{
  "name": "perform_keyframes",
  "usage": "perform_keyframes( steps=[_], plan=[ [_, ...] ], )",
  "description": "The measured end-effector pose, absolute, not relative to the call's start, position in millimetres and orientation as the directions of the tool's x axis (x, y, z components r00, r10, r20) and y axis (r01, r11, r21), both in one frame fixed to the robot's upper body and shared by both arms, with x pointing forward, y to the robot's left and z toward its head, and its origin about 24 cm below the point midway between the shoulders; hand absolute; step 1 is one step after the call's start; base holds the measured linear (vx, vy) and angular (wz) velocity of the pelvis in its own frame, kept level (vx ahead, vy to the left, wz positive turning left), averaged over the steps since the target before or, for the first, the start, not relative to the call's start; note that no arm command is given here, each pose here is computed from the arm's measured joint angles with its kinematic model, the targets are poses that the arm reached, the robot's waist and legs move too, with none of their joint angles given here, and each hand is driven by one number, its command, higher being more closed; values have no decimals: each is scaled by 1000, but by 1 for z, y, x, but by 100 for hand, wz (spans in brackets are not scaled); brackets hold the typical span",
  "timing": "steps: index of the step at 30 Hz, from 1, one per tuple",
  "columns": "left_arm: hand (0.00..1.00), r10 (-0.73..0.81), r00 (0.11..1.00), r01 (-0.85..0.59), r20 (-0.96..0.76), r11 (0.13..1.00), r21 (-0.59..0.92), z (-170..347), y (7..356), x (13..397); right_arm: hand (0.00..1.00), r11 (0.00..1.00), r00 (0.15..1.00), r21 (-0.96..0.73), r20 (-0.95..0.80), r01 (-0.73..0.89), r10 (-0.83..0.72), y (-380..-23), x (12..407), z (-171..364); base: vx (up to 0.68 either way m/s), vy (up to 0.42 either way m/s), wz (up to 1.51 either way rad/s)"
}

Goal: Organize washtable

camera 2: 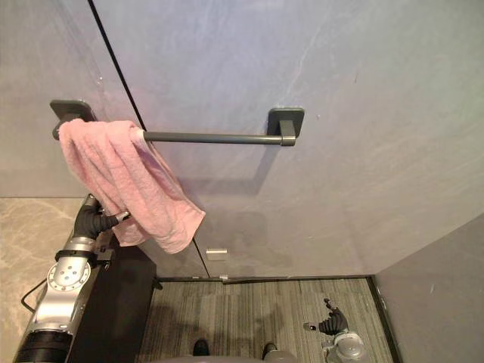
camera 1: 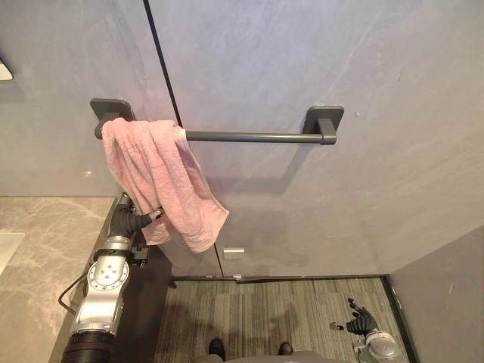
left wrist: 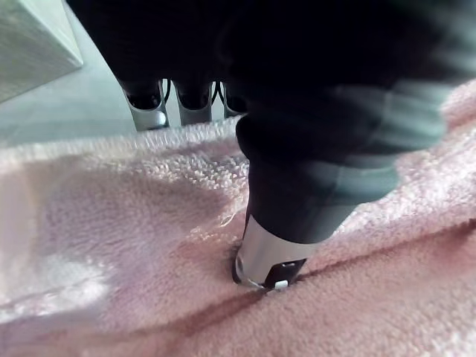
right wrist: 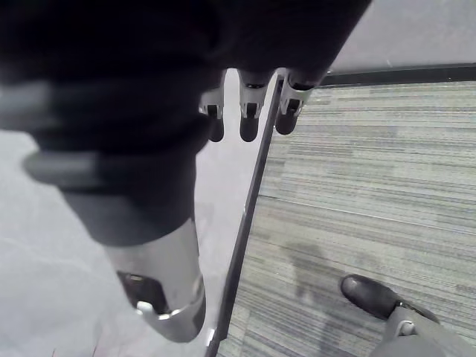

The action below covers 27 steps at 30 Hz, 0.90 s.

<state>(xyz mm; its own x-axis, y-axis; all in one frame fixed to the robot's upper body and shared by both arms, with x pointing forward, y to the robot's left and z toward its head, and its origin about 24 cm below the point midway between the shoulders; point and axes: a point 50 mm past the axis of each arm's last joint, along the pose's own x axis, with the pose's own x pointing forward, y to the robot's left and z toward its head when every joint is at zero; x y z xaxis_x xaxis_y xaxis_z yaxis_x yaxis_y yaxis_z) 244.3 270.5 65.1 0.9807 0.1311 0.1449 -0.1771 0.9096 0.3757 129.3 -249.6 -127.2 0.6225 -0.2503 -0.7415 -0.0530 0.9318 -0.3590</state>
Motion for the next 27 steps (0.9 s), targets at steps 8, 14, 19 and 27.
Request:
perform_keyframes(
  steps=[8,14,19,27],
  plan=[
    [100,132,981,-178,145,910,375,65,271,244,0,927,700,-374,-672,-40,-241,-248,147,-113,-24,4,-5],
    [100,131,979,-180,154,910,373,67,270,244,0,909,861,-412,-483,-62,-160,-239,185,-72,-7,1,-4],
    [100,114,976,-177,186,912,370,73,266,243,0,898,955,-426,-295,-112,-21,-225,210,-29,5,-2,-4],
    [100,107,974,-174,200,917,360,74,263,235,0,905,976,-366,-37,-214,216,-200,236,33,-17,-4,-3]
  ],
)
